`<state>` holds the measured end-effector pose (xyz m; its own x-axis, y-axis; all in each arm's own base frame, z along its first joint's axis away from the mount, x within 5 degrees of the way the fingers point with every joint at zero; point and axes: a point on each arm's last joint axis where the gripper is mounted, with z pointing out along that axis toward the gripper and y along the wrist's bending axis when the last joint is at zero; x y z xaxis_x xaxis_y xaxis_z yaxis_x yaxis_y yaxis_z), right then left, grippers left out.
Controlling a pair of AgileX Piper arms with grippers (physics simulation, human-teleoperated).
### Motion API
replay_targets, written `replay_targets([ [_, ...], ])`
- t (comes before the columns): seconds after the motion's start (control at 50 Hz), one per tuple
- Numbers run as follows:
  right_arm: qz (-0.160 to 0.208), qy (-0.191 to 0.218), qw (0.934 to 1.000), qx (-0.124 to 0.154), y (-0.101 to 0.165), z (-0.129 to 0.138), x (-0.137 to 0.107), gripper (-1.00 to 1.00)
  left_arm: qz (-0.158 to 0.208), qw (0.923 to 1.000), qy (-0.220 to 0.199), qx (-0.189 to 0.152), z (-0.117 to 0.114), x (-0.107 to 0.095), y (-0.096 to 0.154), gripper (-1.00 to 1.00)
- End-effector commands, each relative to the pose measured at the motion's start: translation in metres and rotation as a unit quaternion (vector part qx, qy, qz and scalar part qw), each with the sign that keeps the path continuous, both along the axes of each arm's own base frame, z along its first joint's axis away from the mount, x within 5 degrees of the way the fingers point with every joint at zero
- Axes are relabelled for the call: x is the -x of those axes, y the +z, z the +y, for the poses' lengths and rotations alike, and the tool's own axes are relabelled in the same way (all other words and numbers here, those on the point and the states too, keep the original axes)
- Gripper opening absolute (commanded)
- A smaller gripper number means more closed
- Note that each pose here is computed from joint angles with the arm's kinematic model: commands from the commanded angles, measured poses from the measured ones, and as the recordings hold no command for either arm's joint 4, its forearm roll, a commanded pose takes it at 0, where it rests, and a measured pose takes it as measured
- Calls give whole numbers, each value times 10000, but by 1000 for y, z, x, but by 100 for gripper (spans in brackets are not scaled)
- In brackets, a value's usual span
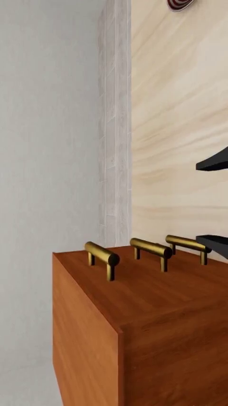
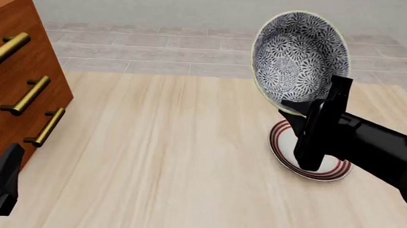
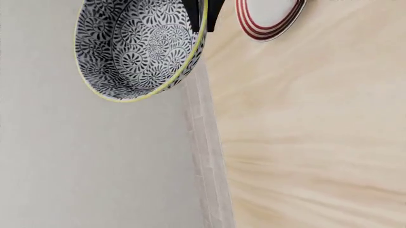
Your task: Put the bowl on top of the cabinet.
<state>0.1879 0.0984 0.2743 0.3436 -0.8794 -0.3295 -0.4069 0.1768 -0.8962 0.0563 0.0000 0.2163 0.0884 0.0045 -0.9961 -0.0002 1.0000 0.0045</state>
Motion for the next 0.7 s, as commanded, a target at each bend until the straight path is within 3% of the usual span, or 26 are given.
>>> replay_targets([
  [0.02,-101,44,9999,59,2,1,0,-100,23,10000,-23,22,0,-1,0,100],
  [0.08,-101,44,9999,59,2,1,0,-100,305,9994,-61,131,-1,-11,-1,100],
  [0.12,-101,44,9999,59,2,1,0,-100,58,9996,-222,132,-2,-1,12,100],
  [0.28,-101,44,9999,59,2,1,0,-100,313,9971,-670,177,-9,-12,37,100],
  [0.48,-101,44,9999,59,2,1,0,-100,440,9925,-1121,207,-18,-24,65,100],
  [0.52,-101,44,9999,59,2,1,0,-100,327,9918,-1236,75,-20,-22,75,100],
  [0.7,-101,44,9999,59,2,1,0,-100,604,9847,-1606,290,-30,-35,98,100],
])
